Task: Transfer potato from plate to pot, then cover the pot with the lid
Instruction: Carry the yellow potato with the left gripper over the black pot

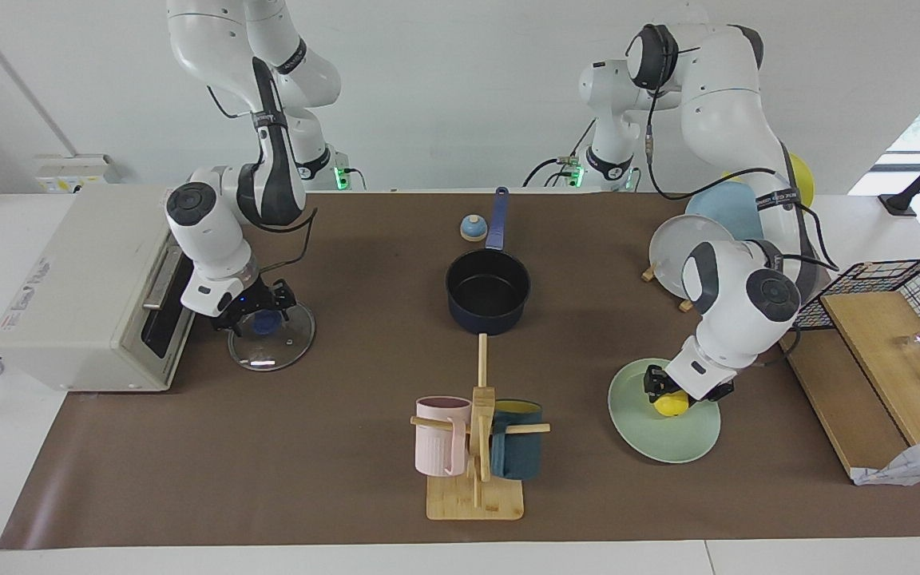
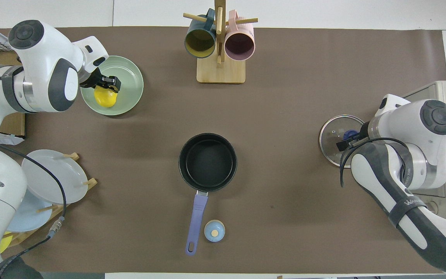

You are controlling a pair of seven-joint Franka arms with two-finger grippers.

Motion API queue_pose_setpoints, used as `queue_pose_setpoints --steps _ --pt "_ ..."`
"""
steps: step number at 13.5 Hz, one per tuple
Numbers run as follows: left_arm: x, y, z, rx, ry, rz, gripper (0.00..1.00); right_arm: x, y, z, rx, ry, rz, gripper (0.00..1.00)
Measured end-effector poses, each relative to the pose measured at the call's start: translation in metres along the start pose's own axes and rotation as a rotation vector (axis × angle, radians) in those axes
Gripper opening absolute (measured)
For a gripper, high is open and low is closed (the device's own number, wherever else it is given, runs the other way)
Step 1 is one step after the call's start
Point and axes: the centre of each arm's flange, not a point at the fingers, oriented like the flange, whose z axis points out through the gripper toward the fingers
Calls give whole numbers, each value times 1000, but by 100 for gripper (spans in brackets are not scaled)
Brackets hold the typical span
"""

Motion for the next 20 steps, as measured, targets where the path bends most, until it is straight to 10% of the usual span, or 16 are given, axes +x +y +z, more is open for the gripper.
queue_pose_setpoints --steps 9,20 --pt "-69 166 -177 -27 -15 -200 65 0 -1 -3 1 -2 -1 96" --pt "-188 319 -54 -51 28 -206 65 1 -3 -4 4 1 6 74"
